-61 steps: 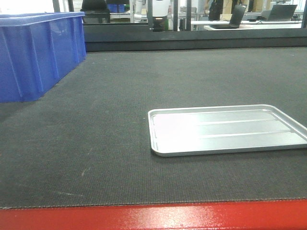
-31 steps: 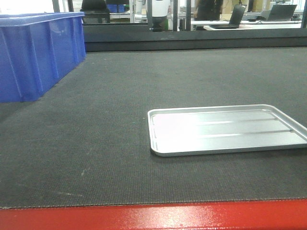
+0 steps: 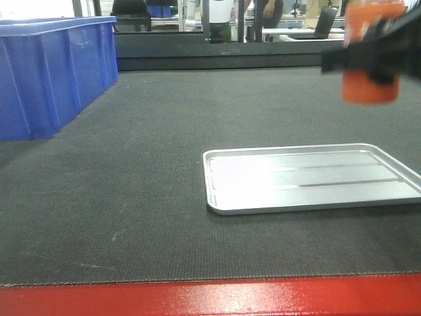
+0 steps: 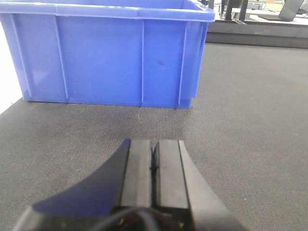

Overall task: Grab orange capacitor from left shelf to right conveyor
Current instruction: 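Lower the orange cylinder onto the metal tray with the right gripper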

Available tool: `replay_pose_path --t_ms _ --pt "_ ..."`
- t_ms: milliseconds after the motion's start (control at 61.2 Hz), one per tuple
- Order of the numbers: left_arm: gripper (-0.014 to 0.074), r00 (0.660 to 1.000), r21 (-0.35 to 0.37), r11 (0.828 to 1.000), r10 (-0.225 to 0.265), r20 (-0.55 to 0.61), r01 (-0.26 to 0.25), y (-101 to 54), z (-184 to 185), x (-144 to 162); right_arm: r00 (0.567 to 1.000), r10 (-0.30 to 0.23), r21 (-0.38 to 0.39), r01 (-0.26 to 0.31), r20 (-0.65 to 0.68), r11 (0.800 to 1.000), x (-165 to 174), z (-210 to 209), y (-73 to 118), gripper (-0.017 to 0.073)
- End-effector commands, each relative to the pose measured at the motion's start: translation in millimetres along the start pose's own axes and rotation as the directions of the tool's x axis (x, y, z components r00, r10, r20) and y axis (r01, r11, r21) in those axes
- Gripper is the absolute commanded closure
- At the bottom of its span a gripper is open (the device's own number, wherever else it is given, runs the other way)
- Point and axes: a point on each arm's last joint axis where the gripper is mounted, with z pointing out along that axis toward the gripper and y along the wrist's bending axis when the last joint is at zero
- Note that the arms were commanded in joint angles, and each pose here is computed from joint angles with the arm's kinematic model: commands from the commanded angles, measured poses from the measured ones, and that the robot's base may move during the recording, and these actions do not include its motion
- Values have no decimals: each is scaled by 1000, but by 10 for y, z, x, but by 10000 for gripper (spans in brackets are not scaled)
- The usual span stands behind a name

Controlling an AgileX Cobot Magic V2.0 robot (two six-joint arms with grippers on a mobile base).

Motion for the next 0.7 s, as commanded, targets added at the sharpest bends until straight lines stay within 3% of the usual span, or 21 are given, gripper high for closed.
replay_pose_path --t_ms 0,425,686 --pt "720 995 -3 1000 -5 104 5 2 -13 -102 988 -12 -16 15 155 1000 -88 89 14 367" --pt "720 995 -3 1000 -5 104 5 2 -13 -102 983 -3 -27 8 185 1000 462 474 -7 367" --pt "720 995 -3 1000 -5 104 5 2 -13 -102 989 -4 -26 8 149 1000 556 546 -17 367"
